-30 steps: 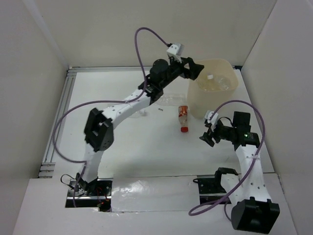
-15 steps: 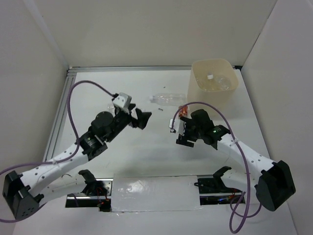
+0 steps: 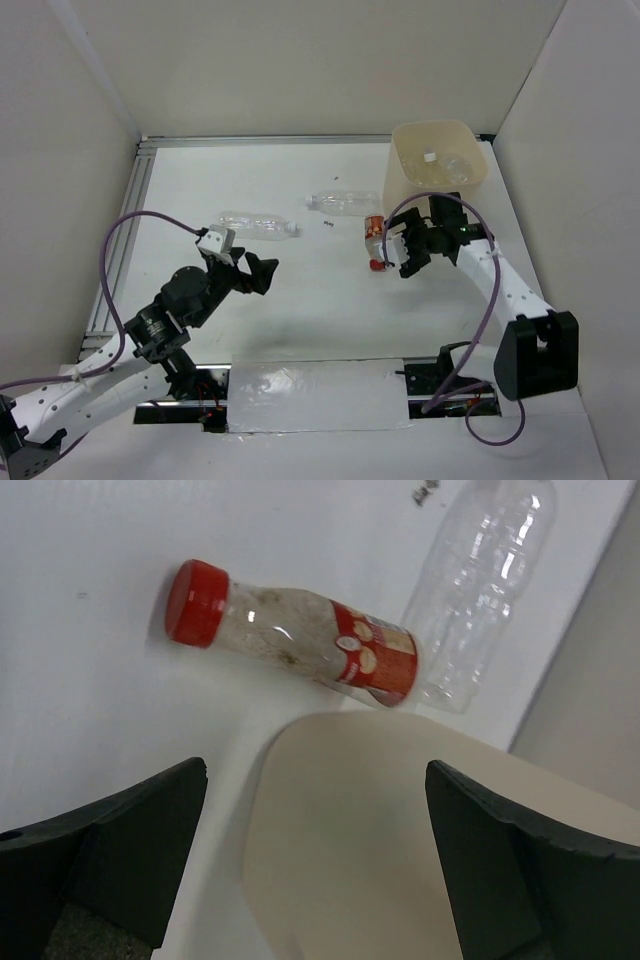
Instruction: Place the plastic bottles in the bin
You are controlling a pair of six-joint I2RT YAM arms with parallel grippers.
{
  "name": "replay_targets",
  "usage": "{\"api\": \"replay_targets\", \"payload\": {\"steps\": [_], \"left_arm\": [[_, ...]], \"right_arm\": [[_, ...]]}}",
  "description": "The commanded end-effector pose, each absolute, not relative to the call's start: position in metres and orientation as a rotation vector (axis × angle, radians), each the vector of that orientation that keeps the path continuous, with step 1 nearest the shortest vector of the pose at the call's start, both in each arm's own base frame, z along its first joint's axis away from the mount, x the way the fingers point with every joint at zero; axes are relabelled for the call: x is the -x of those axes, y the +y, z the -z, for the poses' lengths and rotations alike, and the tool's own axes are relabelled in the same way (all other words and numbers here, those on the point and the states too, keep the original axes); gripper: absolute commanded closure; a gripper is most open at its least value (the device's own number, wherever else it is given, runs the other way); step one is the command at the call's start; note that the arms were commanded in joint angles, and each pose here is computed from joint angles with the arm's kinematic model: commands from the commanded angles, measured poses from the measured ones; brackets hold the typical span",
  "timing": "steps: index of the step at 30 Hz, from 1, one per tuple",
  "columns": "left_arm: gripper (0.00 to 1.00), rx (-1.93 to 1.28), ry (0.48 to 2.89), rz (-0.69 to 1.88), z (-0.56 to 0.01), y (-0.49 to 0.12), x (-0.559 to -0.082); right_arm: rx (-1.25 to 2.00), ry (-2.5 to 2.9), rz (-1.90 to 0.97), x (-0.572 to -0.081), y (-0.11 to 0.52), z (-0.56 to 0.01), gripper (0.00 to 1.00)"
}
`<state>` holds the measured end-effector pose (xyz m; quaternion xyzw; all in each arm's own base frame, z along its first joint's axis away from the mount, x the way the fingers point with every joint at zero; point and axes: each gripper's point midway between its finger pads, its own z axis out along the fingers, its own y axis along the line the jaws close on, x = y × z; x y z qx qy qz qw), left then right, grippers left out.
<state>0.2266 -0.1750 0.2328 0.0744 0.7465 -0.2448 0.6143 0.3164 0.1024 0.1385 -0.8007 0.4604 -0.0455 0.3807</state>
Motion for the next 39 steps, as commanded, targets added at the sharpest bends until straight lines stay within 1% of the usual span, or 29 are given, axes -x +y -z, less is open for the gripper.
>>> {"api": "replay_targets", "payload": {"steps": [1, 8, 11, 14, 20, 22, 23, 28, 29, 31, 33, 34, 36, 37, 39], "left_arm": [[0.0, -0.115, 1.7, 0.565, -0.239, -0.168, -0.226], [0.0, -0.101, 1.708, 0.577, -0.234, -0.165, -0.222], [0.0, -0.084, 1.711, 0.591, -0.232, -0.164, -0.221], [0.0, -0.084, 1.711, 0.591, -0.229, -0.164, -0.22], [0.0, -0.082, 1.73, 0.588, -0.225, -0.163, -0.219], [0.0, -0.079, 1.722, 0.592, -0.227, -0.162, -0.218], [0.0, -0.079, 1.722, 0.592, -0.227, -0.162, -0.218], [0.0, -0.064, 1.722, 0.592, -0.227, -0.161, -0.219], [0.0, -0.064, 1.722, 0.592, -0.227, -0.161, -0.219], [0.0, -0.067, 1.73, 0.587, -0.225, -0.162, -0.22], [0.0, -0.067, 1.73, 0.587, -0.227, -0.161, -0.219], [0.0, -0.059, 1.731, 0.593, -0.227, -0.162, -0.219], [0.0, -0.062, 1.739, 0.588, -0.225, -0.161, -0.219], [0.0, -0.062, 1.739, 0.588, -0.225, -0.161, -0.219], [0.0, -0.058, 1.746, 0.576, -0.221, -0.16, -0.22]], "right_arm": [[2.229, 0.777, 0.108, -0.315, 0.121, -0.133, 0.03], [2.286, 0.677, 0.101, -0.329, 0.144, -0.112, 0.03], [2.305, 0.628, 0.162, -0.335, 0.15, -0.106, 0.03], [2.347, 0.603, 0.19, -0.339, 0.156, -0.087, 0.03], [2.388, 0.613, 0.204, -0.352, 0.156, -0.061, 0.03], [2.395, 0.605, 0.223, -0.36, 0.157, -0.061, 0.03], [2.417, 0.598, 0.209, -0.361, 0.153, -0.051, 0.03], [2.45, 0.564, 0.203, -0.379, 0.158, -0.043, 0.03], [2.467, 0.579, 0.166, -0.379, 0.158, -0.034, 0.05], [2.492, 0.574, 0.127, -0.383, 0.159, -0.033, 0.08], [2.553, 0.583, 0.003, -0.373, 0.157, -0.016, 0.13], [2.574, 0.571, 0.008, -0.38, 0.157, -0.021, 0.2], [2.633, 0.528, -0.065, -0.373, 0.154, -0.01, 0.26], [2.645, 0.524, -0.124, -0.363, 0.154, -0.011, 0.32], [2.653, 0.482, -0.149, -0.359, 0.155, -0.013, 0.38]]}}
